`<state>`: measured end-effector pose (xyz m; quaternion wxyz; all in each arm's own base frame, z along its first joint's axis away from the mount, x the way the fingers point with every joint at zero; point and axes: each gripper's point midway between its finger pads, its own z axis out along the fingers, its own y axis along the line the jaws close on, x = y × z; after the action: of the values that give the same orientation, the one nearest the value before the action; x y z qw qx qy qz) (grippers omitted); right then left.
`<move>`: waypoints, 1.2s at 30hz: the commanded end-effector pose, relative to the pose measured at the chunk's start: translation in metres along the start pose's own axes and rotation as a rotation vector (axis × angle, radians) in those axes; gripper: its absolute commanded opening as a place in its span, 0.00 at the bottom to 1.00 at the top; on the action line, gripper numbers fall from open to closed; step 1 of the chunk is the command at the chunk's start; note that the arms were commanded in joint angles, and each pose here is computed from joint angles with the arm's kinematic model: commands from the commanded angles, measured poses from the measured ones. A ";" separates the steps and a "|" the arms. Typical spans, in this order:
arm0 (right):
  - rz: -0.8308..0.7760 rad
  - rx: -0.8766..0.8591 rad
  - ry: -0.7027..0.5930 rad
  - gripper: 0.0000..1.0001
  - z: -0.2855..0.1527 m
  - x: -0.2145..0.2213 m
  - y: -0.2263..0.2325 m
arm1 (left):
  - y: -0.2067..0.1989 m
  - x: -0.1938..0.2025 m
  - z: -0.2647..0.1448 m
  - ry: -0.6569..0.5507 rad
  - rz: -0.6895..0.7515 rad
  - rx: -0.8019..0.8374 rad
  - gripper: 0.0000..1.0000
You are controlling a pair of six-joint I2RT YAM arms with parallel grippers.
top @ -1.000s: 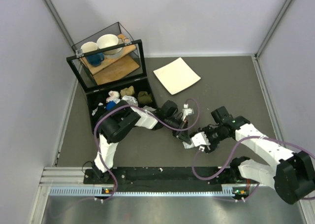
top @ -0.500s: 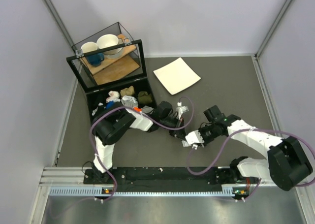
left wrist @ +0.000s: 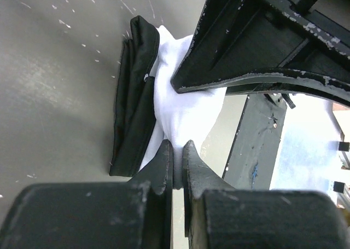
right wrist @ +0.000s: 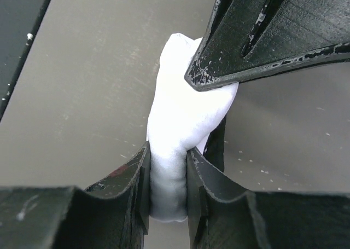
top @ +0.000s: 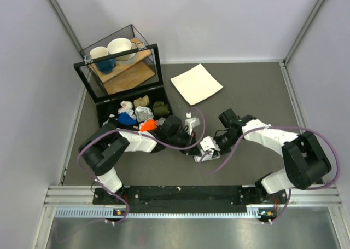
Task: Roll the underwear
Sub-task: Roll the underwear to the center of the board, then pick up the underwear from the center of the board.
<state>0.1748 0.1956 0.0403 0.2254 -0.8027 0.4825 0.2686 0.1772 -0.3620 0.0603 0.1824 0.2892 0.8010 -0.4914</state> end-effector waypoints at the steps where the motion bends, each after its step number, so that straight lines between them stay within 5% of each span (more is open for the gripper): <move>1: 0.192 -0.199 0.109 0.13 -0.006 0.024 0.060 | 0.001 -0.003 -0.012 -0.035 0.026 0.001 0.04; 6: 0.193 -0.217 0.130 0.13 -0.005 0.029 0.063 | -0.005 0.007 -0.012 -0.015 0.014 0.057 0.15; 7: 0.197 -0.221 0.132 0.13 -0.004 0.030 0.064 | -0.005 0.009 -0.011 -0.007 0.009 0.061 0.98; 18: 0.186 -0.237 0.154 0.13 -0.002 0.037 0.069 | -0.003 0.012 -0.016 0.005 0.073 0.033 0.99; 27: 0.167 -0.217 0.143 0.13 -0.001 0.035 0.068 | -0.001 0.026 0.025 0.101 0.077 0.026 0.98; 36: 0.168 -0.205 0.135 0.13 0.000 0.035 0.068 | 0.014 0.048 0.040 0.147 0.026 -0.014 0.70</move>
<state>0.1618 0.1856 0.0316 0.1911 -0.8017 0.4893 0.2851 0.1570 -0.3926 0.0429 0.1647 0.3508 0.7749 -0.4994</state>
